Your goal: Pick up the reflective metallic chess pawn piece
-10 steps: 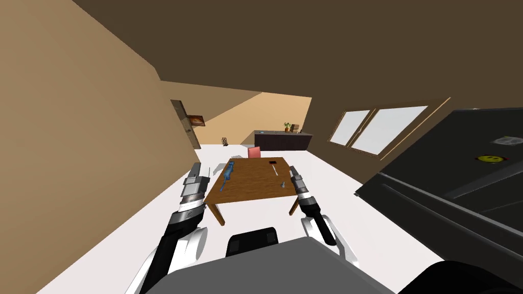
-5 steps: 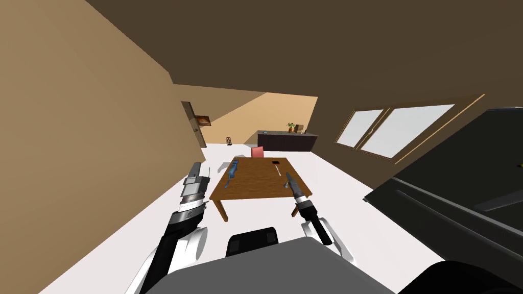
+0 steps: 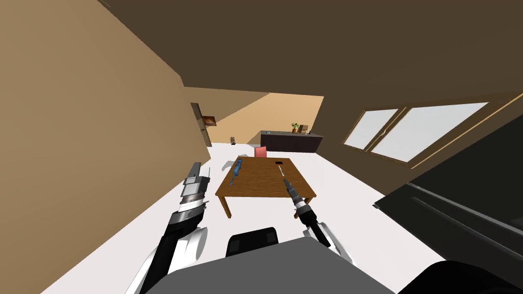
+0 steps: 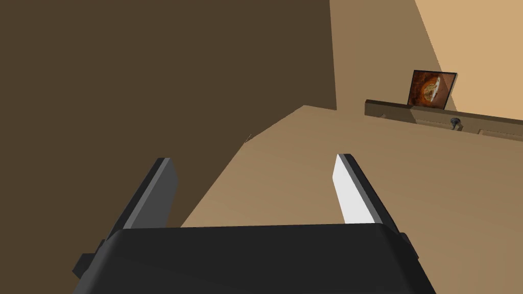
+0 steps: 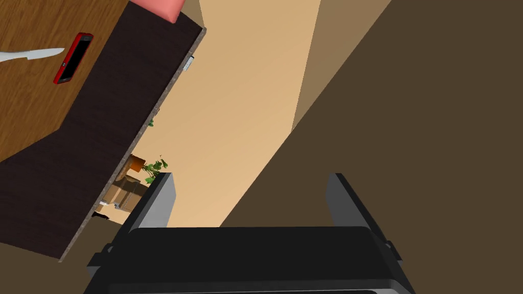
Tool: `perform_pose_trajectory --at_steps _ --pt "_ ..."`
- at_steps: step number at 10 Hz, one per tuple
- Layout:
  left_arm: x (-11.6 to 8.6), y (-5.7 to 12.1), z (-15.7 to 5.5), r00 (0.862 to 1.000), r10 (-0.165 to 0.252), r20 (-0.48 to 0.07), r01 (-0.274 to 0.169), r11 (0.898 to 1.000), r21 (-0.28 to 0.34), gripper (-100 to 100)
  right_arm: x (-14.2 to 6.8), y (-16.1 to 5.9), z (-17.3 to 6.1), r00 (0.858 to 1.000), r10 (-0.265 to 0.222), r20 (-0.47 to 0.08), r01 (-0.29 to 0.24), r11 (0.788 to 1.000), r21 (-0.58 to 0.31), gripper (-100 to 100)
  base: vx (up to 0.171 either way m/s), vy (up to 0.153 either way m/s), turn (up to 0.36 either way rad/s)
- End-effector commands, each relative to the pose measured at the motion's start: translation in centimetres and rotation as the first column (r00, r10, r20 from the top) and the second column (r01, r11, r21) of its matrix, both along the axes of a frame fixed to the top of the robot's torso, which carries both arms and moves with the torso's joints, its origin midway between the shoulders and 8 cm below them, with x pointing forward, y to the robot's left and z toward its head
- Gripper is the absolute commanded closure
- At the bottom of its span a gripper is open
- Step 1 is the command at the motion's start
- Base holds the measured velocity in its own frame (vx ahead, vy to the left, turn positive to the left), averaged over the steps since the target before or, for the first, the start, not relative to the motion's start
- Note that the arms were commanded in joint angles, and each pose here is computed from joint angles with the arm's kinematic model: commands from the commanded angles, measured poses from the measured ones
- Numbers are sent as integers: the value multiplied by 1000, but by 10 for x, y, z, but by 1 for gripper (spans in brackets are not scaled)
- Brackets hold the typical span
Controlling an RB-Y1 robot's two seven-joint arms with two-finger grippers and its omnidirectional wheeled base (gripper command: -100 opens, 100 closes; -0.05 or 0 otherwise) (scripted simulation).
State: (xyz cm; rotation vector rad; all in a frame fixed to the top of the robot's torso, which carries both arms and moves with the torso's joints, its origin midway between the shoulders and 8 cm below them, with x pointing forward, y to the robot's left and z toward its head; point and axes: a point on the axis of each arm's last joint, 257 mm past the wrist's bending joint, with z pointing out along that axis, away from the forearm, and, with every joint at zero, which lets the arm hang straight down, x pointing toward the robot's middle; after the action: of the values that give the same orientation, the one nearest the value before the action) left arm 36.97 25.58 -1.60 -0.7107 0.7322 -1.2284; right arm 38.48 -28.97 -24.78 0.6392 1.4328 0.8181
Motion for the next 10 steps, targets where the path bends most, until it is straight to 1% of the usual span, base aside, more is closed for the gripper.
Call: perform_pose_trajectory --at_steps 1,2,3,4,5,6,8,9,10 --pt "0 0 0 1000 0 0 0 1000 0 0 -3 -2 -12 1000 -2 -20 2 1000 -7 -100 -9 9 -2" --pt "0 0 0 1000 0 0 0 1000 0 0 -9 -3 -38 997 2 -80 -7 998 -56 -100 -18 23 157" --pt "0 0 0 1000 0 0 0 1000 0 0 -11 -5 -45 995 -2 -95 -3 998 -56 -100 -24 22 75" --pt "0 0 0 1000 0 0 0 1000 0 0 -18 -7 -69 988 1 -151 -17 994 -105 -100 -25 36 162" --pt "0 0 0 1000 0 0 0 1000 0 0 -21 -9 -78 986 -4 -169 -14 994 -105 -100 -20 24 67" --pt "0 0 0 1000 0 0 0 1000 0 0 -29 -11 -99 976 -1 -220 -34 988 -153 -100 -24 29 155" --pt "0 0 0 1000 0 0 0 1000 0 0 -33 -14 -110 970 -8 -242 -31 988 -153 -100 -14 17 26" --pt "0 0 0 1000 0 0 0 1000 0 0 -42 -17 -130 957 -6 -290 -54 978 -200 -100 -13 23 144" --pt "0 0 0 1000 0 0 0 1000 0 0 -47 -21 -140 950 -13 -312 -52 978 -200 -100 -11 23 89"
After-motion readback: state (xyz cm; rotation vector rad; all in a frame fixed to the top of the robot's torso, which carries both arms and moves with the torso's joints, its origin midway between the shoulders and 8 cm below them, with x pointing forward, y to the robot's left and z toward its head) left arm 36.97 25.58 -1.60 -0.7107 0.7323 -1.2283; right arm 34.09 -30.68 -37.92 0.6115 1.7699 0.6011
